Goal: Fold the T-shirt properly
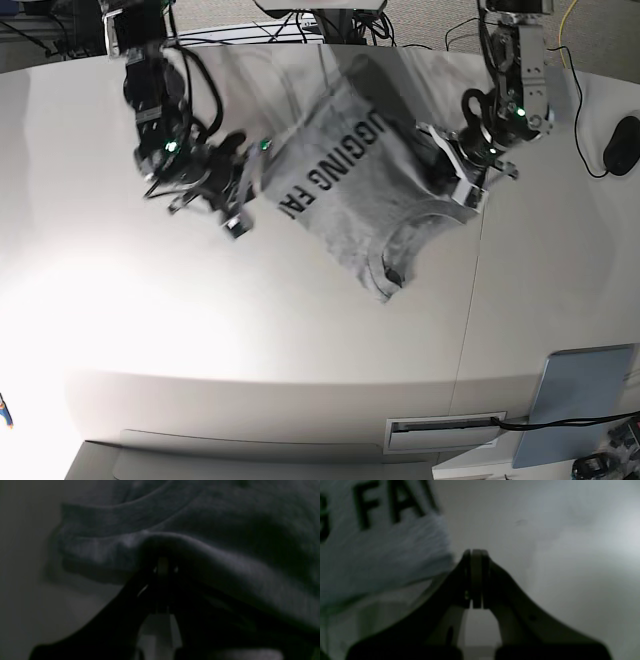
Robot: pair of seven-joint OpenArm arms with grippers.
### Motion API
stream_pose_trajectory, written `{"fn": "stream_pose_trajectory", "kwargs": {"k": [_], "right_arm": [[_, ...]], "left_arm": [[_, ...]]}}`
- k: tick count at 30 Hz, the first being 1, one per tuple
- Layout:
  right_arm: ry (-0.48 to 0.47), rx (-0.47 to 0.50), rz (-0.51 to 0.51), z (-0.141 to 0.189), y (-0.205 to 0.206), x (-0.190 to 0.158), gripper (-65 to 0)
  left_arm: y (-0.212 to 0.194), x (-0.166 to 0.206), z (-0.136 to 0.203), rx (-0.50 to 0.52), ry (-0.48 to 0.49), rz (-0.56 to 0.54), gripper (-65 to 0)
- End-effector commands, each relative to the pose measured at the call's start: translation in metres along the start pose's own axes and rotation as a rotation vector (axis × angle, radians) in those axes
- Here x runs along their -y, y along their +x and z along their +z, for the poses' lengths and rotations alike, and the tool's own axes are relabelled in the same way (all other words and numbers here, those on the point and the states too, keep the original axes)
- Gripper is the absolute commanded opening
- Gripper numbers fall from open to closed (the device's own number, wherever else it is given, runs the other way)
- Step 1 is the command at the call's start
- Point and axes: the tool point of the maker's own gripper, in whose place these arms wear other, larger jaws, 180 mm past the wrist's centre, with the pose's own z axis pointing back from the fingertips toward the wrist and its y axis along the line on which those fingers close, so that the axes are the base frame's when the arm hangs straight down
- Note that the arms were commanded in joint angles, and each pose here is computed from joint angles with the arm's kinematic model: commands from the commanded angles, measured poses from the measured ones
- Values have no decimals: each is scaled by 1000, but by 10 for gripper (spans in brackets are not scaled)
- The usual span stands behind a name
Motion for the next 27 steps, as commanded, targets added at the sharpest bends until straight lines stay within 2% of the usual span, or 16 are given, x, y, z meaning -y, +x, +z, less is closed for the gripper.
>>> {"fn": "stream_pose_trajectory", "kwargs": {"k": [1, 5, 9, 13, 17, 22, 27], "right_arm": [[15, 41, 20, 5, 10, -9, -650], [53, 56, 24, 11, 8, -40, -650], [30, 87, -7, 23, 11, -40, -650], [-45, 112, -78, 41, 4, -18, -650], [-147, 124, -163, 69, -14, 13, -650], [-271, 119, -257, 109, -44, 44, -650], [-333, 58, -360, 136, -84, 59, -650]], "left_arm": [[18, -9, 3, 50, 22, -14, -650], [26, -15, 4, 69, 25, -12, -650], [32, -11, 13, 101, -19, 11, -650], [37, -6, 31, 131, -35, 5, -650], [31, -7, 56, 141, -3, -13, -650], [19, -14, 96, 184, 10, 90, -650], [-26, -26, 125, 97, 66, 139, -650]]}}
